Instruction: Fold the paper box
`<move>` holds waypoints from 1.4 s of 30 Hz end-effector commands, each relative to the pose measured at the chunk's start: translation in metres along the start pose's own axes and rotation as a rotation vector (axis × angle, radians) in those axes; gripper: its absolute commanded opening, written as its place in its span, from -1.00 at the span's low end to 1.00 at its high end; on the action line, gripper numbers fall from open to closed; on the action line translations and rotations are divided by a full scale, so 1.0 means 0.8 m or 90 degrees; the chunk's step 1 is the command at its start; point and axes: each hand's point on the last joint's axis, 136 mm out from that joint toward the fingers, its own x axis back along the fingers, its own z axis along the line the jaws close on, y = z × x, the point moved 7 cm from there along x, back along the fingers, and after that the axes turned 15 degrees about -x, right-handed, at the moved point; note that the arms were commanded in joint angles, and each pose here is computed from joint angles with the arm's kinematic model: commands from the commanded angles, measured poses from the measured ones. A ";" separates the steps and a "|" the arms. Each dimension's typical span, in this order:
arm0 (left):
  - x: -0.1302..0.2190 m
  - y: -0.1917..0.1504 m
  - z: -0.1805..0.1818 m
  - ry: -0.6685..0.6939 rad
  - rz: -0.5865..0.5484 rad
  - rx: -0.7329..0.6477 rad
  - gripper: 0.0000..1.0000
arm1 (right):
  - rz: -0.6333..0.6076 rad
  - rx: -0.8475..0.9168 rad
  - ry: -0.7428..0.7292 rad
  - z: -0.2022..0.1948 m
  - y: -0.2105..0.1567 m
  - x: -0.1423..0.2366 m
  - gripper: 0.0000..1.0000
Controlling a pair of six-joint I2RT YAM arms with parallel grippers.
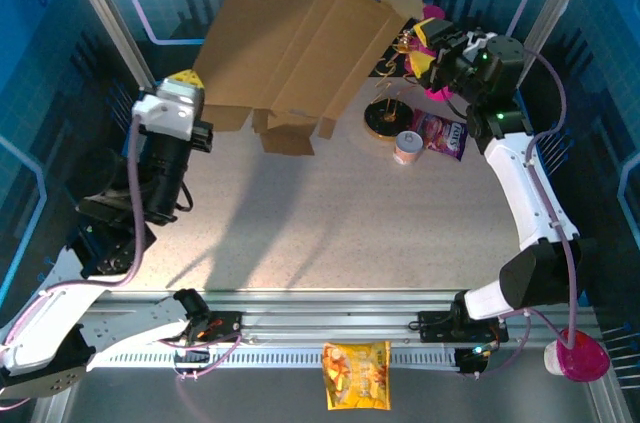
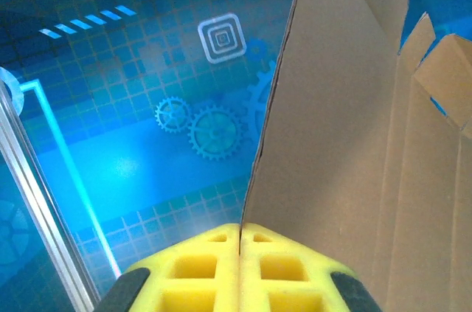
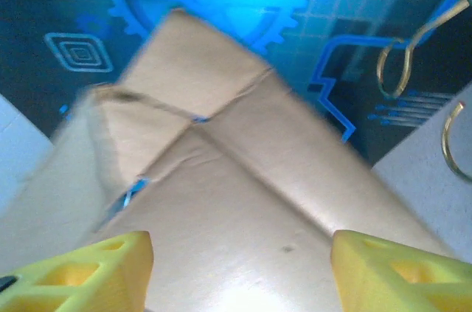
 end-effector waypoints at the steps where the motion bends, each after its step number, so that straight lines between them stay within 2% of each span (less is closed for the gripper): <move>1: 0.007 0.030 0.031 0.015 -0.050 0.077 -1.00 | 0.009 0.222 0.077 0.014 -0.008 0.029 0.26; 5: 0.002 0.039 0.030 -0.015 -0.044 0.086 -1.00 | -0.017 0.402 0.128 -0.015 -0.009 0.050 0.26; 9: 0.001 0.044 0.033 -0.021 -0.044 0.099 -1.00 | 0.020 0.541 0.224 -0.030 -0.020 0.052 0.39; 11: 0.000 0.046 0.034 -0.026 -0.041 0.101 -1.00 | 0.055 0.570 0.274 -0.033 -0.024 0.046 0.44; 16: 0.000 0.049 0.038 -0.028 -0.037 0.107 -1.00 | 0.174 0.589 0.310 -0.036 -0.028 0.012 0.50; 20: 0.003 0.051 0.043 -0.030 -0.036 0.107 -1.00 | 0.168 0.595 0.297 -0.048 -0.013 -0.008 0.50; 24: 0.006 0.051 0.048 -0.029 -0.035 0.110 -1.00 | 0.195 0.601 0.298 -0.052 -0.012 -0.026 0.49; 30: 0.010 0.052 0.052 -0.029 -0.035 0.110 -1.00 | 0.242 0.597 0.304 -0.059 -0.022 -0.057 0.42; 42: 0.022 0.055 0.063 -0.031 -0.051 0.119 -1.00 | 0.273 0.595 0.324 -0.053 -0.049 -0.097 0.37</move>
